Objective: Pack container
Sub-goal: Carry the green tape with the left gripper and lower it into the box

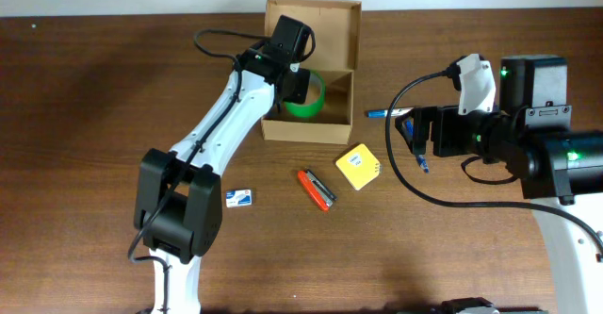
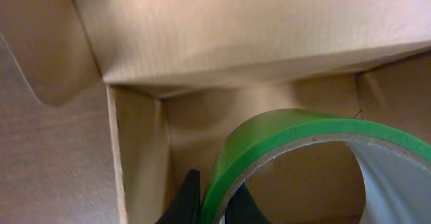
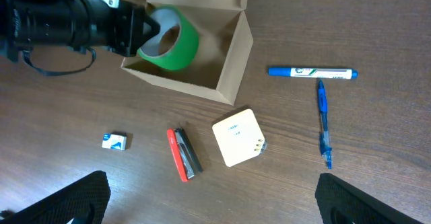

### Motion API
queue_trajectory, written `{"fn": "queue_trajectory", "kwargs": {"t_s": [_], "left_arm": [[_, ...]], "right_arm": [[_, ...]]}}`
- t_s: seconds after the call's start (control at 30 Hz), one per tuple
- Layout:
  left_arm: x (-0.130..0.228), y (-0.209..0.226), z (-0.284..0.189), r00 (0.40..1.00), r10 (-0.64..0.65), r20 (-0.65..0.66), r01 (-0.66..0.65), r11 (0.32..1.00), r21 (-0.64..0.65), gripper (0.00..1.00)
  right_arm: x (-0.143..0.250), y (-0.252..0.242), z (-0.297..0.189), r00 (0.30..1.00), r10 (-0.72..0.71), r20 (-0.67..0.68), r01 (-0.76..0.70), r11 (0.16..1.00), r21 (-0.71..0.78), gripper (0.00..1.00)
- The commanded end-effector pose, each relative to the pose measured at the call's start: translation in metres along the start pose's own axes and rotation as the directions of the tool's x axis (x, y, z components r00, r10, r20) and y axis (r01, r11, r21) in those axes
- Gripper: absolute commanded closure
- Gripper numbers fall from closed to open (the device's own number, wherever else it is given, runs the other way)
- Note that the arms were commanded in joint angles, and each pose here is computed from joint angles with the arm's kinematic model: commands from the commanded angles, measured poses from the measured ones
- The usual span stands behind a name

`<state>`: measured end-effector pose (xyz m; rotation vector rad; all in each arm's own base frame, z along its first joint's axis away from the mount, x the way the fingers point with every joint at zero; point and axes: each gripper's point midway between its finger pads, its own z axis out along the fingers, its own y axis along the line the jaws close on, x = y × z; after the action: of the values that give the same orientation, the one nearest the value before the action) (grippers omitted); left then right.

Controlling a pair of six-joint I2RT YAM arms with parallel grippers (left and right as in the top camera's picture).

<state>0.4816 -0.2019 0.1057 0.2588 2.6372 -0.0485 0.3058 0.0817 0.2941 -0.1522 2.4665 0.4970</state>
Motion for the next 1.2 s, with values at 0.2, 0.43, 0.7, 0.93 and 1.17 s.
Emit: {"fn": "queue_trajectory", "kwargs": {"t_s": [0.2, 0.43, 0.7, 0.93, 1.17], "left_arm": [[0.020, 0.009, 0.015, 0.993, -0.112, -0.046, 0.110, 0.993, -0.049, 0.98], [0.021, 0.009, 0.015, 0.989, -0.137, -0.046, 0.135, 0.989, -0.052, 0.98], [0.029, 0.009, 0.014, 0.985, -0.155, -0.078, 0.150, 0.987, -0.063, 0.98], [0.031, 0.009, 0.014, 0.985, -0.154, -0.083, 0.149, 0.987, -0.066, 0.98], [0.032, 0.010, 0.013, 0.984, -0.153, -0.089, 0.147, 0.987, -0.069, 0.97]], "right_arm": [[-0.004, 0.001, -0.005, 1.000, -0.018, 0.019, 0.018, 1.000, 0.011, 0.01], [-0.004, 0.001, -0.005, 1.000, -0.019, 0.019, 0.018, 1.000, 0.011, 0.01], [-0.004, 0.001, -0.005, 1.000, -0.019, 0.019, 0.018, 1.000, 0.011, 0.01], [-0.003, 0.001, -0.005, 1.000, -0.017, 0.016, 0.017, 1.000, 0.011, 0.01], [-0.003, 0.001, -0.005, 1.000, -0.017, 0.015, 0.016, 1.000, 0.011, 0.01]]}}
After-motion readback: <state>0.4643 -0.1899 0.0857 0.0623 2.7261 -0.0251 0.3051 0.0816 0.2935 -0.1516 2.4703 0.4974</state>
